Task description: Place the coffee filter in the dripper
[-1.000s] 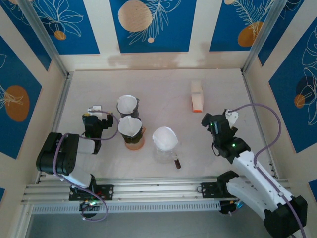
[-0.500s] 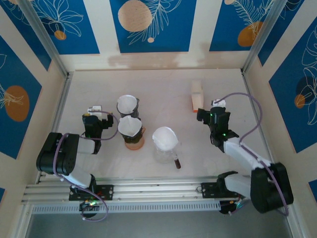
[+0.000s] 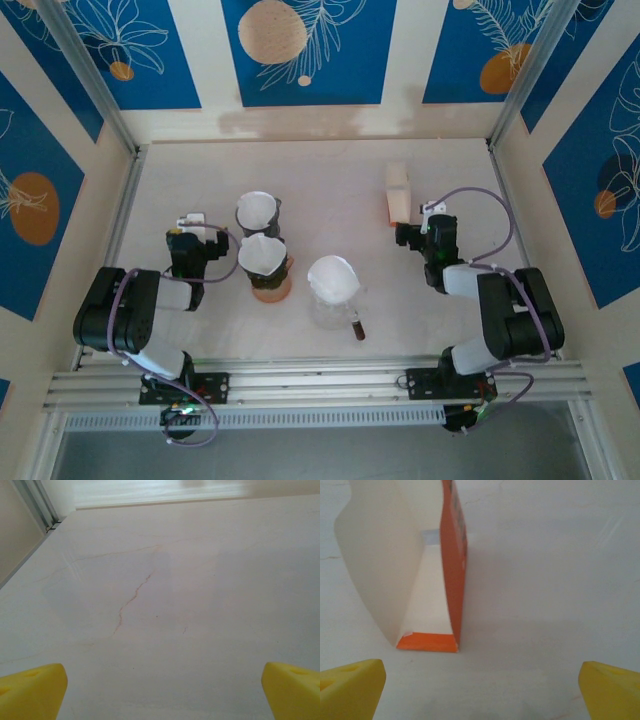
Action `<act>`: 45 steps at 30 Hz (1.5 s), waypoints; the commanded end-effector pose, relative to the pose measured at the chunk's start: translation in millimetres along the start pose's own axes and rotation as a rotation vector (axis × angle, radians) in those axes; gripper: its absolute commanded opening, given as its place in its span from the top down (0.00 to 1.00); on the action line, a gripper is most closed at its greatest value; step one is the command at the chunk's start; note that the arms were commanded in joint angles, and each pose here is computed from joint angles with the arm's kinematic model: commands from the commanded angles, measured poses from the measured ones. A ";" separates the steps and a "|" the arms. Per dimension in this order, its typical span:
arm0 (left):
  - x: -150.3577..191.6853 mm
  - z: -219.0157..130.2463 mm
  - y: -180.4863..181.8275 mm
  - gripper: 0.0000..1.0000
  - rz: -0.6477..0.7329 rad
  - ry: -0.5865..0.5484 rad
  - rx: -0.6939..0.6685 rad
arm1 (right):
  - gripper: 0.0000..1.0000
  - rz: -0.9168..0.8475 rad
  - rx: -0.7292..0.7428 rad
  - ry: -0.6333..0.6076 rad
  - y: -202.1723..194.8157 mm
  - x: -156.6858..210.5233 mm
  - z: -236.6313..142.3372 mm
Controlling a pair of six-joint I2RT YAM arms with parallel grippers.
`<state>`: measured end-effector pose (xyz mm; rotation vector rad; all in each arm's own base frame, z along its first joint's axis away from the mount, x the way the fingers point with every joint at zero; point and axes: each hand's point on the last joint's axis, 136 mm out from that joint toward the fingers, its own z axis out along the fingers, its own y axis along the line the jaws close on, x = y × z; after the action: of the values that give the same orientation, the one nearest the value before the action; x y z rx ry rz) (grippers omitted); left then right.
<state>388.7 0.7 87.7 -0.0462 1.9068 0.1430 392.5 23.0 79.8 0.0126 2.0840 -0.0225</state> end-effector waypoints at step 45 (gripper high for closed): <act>-6.1 0.8 2.1 0.00 0.010 -0.026 0.001 | 0.01 0.089 -0.073 -0.141 -9.1 -13.9 -3.2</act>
<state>388.8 0.6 87.7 -0.0456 1.9068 0.1429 390.4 15.4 80.4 0.0545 1.9904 0.1039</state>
